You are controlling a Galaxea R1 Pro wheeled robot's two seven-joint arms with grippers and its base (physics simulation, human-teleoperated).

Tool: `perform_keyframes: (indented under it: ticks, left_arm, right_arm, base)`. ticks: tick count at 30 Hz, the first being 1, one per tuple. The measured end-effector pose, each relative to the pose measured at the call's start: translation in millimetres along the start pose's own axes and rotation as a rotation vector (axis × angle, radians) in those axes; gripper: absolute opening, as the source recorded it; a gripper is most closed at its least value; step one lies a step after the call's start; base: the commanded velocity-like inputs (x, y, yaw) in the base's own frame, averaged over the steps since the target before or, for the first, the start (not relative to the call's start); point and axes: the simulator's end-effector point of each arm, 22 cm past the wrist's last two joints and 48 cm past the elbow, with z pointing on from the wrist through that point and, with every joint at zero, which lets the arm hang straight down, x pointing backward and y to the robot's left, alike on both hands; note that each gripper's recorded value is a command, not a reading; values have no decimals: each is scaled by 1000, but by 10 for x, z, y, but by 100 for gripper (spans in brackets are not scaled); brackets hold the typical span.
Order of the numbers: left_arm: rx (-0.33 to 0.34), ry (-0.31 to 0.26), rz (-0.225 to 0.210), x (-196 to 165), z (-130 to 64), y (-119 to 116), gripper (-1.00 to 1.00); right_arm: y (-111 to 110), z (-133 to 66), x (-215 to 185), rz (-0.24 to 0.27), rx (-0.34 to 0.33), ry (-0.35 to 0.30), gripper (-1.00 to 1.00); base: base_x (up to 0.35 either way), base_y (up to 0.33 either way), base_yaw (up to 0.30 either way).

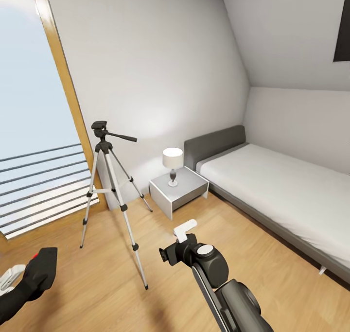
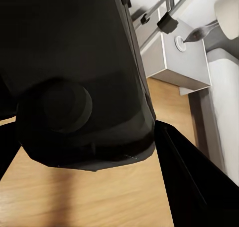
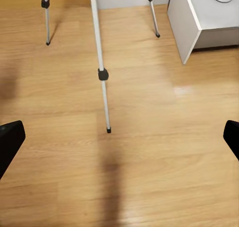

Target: Attach the digital camera to the camera tripod in the bedroom.

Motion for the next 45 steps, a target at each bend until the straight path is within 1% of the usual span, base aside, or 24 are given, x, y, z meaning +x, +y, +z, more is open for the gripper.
perform_keyframes:
  ticks: [9, 23, 34, 45]
  left_arm:
    - [-7, 1, 4, -8, -7, 26, -100]
    - [-6, -4, 0, -33, -18, 34, -100]
    - [-21, -19, -10, -83, -103, 142, -100]
    - [-34, -27, -18, -97, -125, 195, -100]
  right_arm:
    - [18, -4, -3, -5, -1, -1, 100]
    - [-9, -4, -28, -8, 10, -13, 100]
    - [-9, -7, -70, -9, 7, -34, 100]
    - [-6, -24, -96, -9, 6, -43, 100]
  base:
    - [184, 164, -226]
    - [225, 262, -258]
    - [182, 304, -46]
    - [188, 294, -3]
